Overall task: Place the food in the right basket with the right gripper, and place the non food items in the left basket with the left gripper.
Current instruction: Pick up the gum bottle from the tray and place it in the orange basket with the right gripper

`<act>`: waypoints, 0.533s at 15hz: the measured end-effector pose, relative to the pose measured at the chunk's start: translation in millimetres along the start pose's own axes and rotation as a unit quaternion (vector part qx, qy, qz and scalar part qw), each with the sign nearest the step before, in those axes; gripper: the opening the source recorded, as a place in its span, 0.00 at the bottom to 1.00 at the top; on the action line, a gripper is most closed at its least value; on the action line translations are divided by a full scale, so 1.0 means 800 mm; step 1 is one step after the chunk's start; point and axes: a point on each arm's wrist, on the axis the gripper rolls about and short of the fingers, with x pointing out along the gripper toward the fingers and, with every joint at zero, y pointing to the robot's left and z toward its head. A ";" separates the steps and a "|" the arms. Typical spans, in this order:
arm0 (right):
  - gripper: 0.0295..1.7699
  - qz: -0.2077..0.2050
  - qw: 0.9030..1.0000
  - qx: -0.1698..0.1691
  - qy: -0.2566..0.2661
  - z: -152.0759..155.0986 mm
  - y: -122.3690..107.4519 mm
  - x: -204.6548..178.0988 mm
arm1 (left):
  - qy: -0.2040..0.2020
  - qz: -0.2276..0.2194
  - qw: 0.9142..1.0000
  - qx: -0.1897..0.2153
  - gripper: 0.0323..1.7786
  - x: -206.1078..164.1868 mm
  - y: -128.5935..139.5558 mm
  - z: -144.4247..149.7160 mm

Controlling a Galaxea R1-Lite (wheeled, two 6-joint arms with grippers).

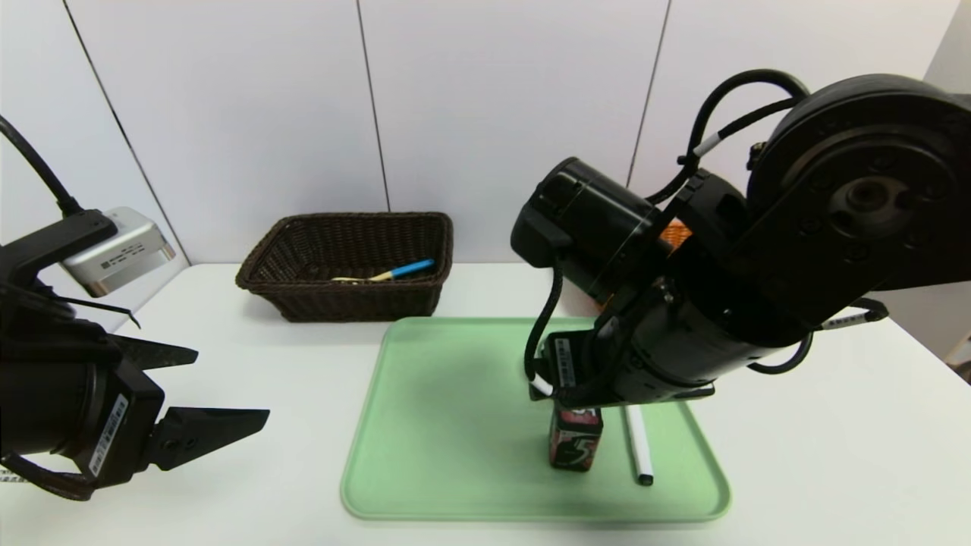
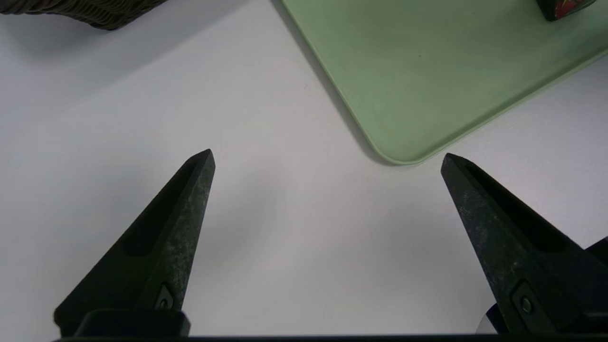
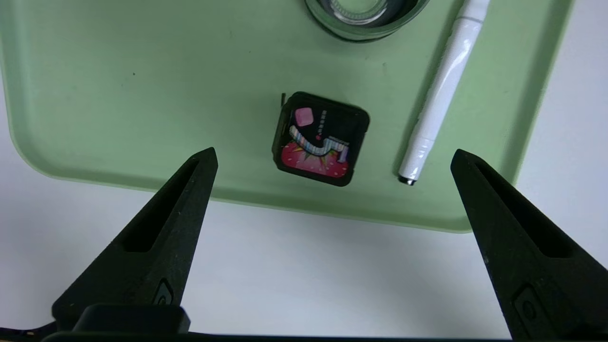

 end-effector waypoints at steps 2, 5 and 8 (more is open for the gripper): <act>0.96 -0.009 1.000 0.017 0.013 -0.003 0.006 0.011 | 0.002 0.000 1.000 0.000 0.95 0.001 0.000 -0.001; 0.96 -0.025 0.998 0.057 0.027 -0.005 0.013 0.028 | 0.004 -0.001 1.000 0.000 0.95 0.001 0.000 -0.002; 0.96 -0.038 0.996 0.065 0.040 -0.008 0.017 0.044 | 0.005 -0.001 1.000 0.000 0.95 0.002 0.000 -0.003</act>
